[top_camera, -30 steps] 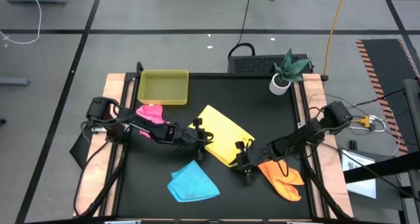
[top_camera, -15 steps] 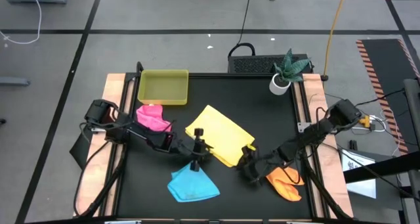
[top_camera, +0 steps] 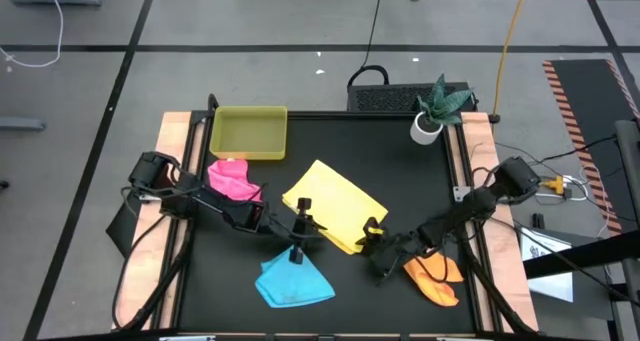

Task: Fold microfiber towels
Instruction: Fold the yellow microfiber cloth

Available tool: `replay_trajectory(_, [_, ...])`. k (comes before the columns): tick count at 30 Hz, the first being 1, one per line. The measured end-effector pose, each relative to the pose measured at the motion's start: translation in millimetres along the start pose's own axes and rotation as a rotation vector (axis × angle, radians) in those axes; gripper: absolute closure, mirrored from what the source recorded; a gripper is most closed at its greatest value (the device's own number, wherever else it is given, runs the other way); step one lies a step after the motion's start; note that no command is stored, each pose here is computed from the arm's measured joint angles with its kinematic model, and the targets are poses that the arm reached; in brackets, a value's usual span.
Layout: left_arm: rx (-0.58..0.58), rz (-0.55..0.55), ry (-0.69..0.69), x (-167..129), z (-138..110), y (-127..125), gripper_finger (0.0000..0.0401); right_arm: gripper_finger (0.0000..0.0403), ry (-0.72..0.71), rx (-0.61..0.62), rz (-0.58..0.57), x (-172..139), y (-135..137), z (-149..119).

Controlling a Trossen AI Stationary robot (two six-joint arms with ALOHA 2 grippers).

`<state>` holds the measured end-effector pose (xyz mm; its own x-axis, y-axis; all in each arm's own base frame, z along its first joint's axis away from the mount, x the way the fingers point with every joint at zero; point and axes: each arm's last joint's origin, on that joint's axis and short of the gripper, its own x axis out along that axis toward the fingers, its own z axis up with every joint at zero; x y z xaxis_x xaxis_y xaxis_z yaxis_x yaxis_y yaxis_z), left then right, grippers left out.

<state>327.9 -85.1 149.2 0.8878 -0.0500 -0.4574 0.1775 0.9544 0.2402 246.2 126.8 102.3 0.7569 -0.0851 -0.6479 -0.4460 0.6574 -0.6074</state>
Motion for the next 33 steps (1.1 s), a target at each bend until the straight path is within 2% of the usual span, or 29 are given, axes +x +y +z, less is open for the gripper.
replay_trajectory(3, [0.003,-0.013,-0.007,0.0,0.5,-0.3,0.0286,0.0276,-0.017,0.006,-0.045,2.9,-6.2,0.8])
replay_trajectory(8, [0.014,-0.013,-0.01,0.0,0.8,-0.4,0.0286,0.0286,0.036,0.021,-0.117,8.0,-18.4,-6.1])
replay_trajectory(14, [0.024,-0.013,-0.01,0.0,0.8,-0.4,0.0286,0.0304,0.012,0.14,-0.172,9.8,-30.5,-6.7])
replay_trajectory(22, [0.031,-0.009,-0.009,0.0,0.8,-0.3,0.0286,0.0323,-0.104,0.286,-0.117,-8.6,-38.6,5.4])
replay_trajectory(28, [0.028,-0.006,-0.012,3.0,-1.3,-1.2,0.0286,0.0325,-0.105,0.399,-0.156,-13.4,-45.4,5.3])
replay_trajectory(33, [0.041,-0.007,-0.014,17.2,-14.3,-7.1,0.0286,0.0325,-0.102,0.44,-0.143,-13.3,-44.5,4.7])
